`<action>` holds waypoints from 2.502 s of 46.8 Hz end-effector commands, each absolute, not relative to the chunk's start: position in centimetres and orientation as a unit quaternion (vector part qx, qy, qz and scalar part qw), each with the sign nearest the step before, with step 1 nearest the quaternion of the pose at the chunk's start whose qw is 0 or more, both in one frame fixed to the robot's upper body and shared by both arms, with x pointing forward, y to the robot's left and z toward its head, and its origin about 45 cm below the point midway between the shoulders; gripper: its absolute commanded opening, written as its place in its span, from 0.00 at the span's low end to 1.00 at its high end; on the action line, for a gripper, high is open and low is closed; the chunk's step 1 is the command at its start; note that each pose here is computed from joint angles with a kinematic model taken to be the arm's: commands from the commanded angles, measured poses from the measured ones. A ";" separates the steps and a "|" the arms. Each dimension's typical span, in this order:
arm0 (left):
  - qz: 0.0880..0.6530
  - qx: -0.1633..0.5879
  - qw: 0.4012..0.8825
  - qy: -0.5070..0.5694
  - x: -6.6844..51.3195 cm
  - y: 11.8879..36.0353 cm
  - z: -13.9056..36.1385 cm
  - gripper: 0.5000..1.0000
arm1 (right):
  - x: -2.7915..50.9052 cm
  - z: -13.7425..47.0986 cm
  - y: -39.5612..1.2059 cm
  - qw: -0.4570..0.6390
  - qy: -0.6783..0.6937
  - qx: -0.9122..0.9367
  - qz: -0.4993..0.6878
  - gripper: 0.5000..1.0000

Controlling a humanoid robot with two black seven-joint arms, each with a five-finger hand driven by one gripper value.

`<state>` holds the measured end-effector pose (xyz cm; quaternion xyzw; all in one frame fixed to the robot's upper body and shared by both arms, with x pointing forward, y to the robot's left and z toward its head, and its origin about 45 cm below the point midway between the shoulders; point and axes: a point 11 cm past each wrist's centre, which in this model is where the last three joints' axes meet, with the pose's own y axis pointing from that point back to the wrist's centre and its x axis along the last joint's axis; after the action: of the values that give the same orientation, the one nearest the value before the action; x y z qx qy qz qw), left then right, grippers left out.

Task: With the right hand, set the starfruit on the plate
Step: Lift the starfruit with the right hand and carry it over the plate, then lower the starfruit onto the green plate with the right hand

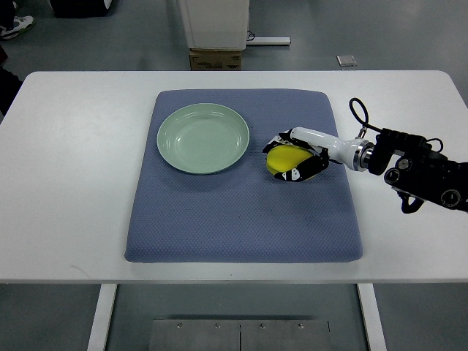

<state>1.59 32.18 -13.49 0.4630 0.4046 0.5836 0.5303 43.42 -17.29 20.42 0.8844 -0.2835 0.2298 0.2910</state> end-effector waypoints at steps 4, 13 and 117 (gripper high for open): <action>0.584 0.463 0.530 0.405 1.6 32.2 -13.5 1.00 | 44.0 21.7 -17.0 0.282 -0.288 0.883 0.239 0.00; 0.583 0.463 0.531 0.405 1.6 32.2 -13.5 1.00 | 44.8 23.2 -16.3 0.271 -0.295 0.884 0.242 0.00; 0.584 0.463 0.530 0.405 1.6 32.2 -13.5 1.00 | 47.2 27.2 -4.3 0.243 -0.310 0.896 0.204 0.00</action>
<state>1.58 32.18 -13.49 0.4631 0.4047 0.5834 0.5305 47.29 -4.34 27.44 0.8962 -0.3116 0.2060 0.2395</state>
